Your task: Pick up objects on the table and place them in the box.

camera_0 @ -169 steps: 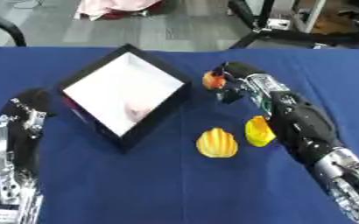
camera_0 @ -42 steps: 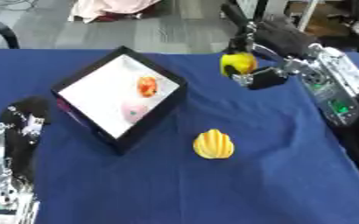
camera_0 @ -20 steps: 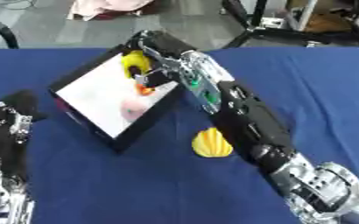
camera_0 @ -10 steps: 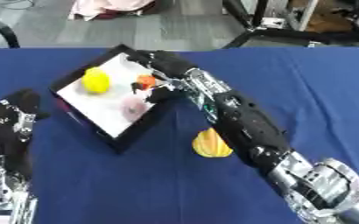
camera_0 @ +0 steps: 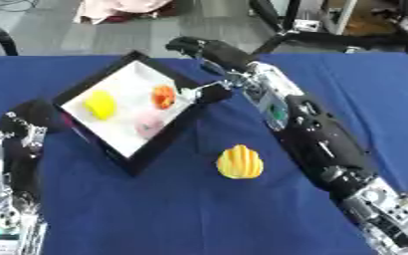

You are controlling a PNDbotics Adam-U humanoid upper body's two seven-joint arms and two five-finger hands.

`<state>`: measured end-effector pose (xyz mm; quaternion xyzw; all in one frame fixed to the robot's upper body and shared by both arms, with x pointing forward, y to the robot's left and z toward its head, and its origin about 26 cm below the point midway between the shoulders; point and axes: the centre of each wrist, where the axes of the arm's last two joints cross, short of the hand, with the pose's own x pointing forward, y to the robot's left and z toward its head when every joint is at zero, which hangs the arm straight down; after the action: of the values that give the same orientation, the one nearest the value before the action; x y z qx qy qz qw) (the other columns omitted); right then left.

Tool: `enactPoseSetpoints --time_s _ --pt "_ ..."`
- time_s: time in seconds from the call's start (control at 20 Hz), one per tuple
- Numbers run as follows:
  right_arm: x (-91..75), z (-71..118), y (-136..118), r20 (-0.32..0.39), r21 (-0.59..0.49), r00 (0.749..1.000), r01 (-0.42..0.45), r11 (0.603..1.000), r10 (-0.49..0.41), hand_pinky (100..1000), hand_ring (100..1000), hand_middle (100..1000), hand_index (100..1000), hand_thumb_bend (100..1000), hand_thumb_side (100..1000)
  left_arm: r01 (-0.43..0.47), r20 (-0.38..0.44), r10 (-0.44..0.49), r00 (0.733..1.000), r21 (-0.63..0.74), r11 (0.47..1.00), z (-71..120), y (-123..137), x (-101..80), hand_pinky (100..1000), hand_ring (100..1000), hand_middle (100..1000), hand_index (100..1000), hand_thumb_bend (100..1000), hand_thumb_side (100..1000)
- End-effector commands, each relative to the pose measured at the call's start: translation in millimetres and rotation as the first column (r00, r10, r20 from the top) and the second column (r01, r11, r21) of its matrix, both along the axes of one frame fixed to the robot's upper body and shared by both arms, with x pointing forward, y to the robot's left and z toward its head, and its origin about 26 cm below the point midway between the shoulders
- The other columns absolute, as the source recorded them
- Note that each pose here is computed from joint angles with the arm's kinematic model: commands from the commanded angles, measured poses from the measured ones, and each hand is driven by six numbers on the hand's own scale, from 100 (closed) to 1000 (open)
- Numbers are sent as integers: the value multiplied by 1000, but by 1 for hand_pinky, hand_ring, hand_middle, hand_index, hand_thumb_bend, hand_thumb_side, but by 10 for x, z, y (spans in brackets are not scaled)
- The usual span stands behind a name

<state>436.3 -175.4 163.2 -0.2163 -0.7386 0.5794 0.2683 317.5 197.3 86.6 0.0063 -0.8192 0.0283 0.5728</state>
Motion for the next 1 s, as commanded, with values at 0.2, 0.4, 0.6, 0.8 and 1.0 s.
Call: enactPoseSetpoints --time_s 0.2,0.4,0.6,0.8,1.0 --pt "-396 379 -390 -16 35 999 -51 998 52 880 828 895 961 100 528 -31 20 30 999 23 999 51 100 -2 620 851 579 684 773 578" --pt "-593 221 -614 -112 -61 992 -71 996 63 896 836 865 971 100 635 -40 20 39 999 25 999 47 119 -3 620 850 578 684 774 578" --pt "-642 -102 -819 -226 -284 974 -78 956 12 918 859 891 989 100 797 -42 17 42 999 28 999 42 130 -6 620 850 579 684 775 579" --pt "-631 -397 -928 -273 -436 960 -72 897 -56 934 878 913 1000 100 853 -43 14 43 999 29 999 36 136 -8 619 851 579 684 776 578" --pt "-618 -556 -945 -259 -535 962 -70 842 -84 943 888 922 1000 100 872 -43 14 43 999 29 999 37 136 -9 620 851 579 684 776 578"
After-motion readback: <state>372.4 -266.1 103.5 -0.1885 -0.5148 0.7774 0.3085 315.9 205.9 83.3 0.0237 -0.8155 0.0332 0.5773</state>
